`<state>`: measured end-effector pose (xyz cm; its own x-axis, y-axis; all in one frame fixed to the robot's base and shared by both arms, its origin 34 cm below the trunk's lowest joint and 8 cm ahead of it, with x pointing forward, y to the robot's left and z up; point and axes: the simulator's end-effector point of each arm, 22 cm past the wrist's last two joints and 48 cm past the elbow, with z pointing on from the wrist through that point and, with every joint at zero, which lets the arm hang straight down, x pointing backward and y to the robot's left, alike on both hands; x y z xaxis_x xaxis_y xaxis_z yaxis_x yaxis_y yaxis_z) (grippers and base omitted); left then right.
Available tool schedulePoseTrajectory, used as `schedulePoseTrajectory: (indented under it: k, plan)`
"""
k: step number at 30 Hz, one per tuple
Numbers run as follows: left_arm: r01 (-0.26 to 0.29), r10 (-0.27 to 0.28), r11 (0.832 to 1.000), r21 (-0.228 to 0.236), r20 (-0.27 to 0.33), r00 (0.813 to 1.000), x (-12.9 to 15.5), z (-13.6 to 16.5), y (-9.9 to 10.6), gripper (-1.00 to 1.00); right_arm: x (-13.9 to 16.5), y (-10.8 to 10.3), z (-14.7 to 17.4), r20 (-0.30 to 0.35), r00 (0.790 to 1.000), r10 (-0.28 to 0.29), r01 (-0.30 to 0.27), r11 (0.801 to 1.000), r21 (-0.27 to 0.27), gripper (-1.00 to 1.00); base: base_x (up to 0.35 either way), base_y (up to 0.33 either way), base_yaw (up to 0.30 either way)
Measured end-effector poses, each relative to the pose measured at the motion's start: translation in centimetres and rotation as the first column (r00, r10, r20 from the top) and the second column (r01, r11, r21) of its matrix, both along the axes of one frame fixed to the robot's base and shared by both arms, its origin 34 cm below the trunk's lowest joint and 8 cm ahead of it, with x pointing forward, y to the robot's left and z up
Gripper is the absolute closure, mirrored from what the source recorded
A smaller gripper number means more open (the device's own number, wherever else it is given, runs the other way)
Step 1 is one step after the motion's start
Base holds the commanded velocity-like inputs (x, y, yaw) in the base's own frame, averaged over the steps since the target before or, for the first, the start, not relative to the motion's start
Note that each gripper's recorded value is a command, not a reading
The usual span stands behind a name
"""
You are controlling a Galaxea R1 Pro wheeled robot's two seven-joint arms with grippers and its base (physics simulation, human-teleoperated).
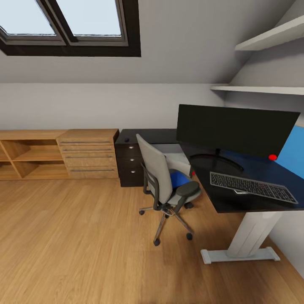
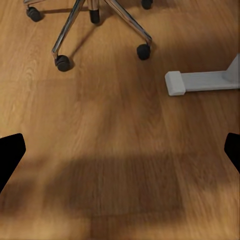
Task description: In the bedroom, organize the workspace by keeping the computer under the desk, ensuring the monitor is on the desk, placing the keyboard on the desk next to the monitor, placing the mouse on the desk next to the keyboard, moving the folder from the swivel chair onto the desk next to the mouse, stacking the notebook on top of the folder with the pen on top of the notebook, and positioning the swivel chair next to the desk.
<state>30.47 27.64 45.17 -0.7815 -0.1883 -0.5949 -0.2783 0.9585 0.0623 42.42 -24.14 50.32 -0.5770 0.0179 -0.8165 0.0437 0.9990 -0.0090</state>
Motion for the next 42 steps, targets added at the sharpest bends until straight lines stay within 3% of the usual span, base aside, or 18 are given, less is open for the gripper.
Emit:
schedulePoseTrajectory:
  k: [20, 39, 42]
  plan:
    - [-0.002, 0.002, 1.000, -0.001, 0.001, 1.000, -0.3, -3.7, -0.1, -1.00, -0.3, -0.4, -3.7, 0.002, 1.000, 0.002, -0.002, 1.000, -0.006, -1.00, 0.000, 0.000, 0.001]
    - [-0.002, 0.002, 1.000, -0.002, 0.003, 1.000, -0.8, -7.4, -0.2, -1.00, -0.6, -0.4, -7.3, 0.006, 1.000, 0.001, -0.001, 1.000, -0.006, -1.00, 0.000, 0.000, 0.109]
    - [0.001, 0.000, 1.000, -0.006, 0.037, 0.999, 0.6, -7.4, -0.3, -1.00, -0.5, -0.4, -7.7, 0.013, 1.000, 0.000, 0.000, 1.000, -0.006, -1.00, 0.000, 0.000, 0.000]
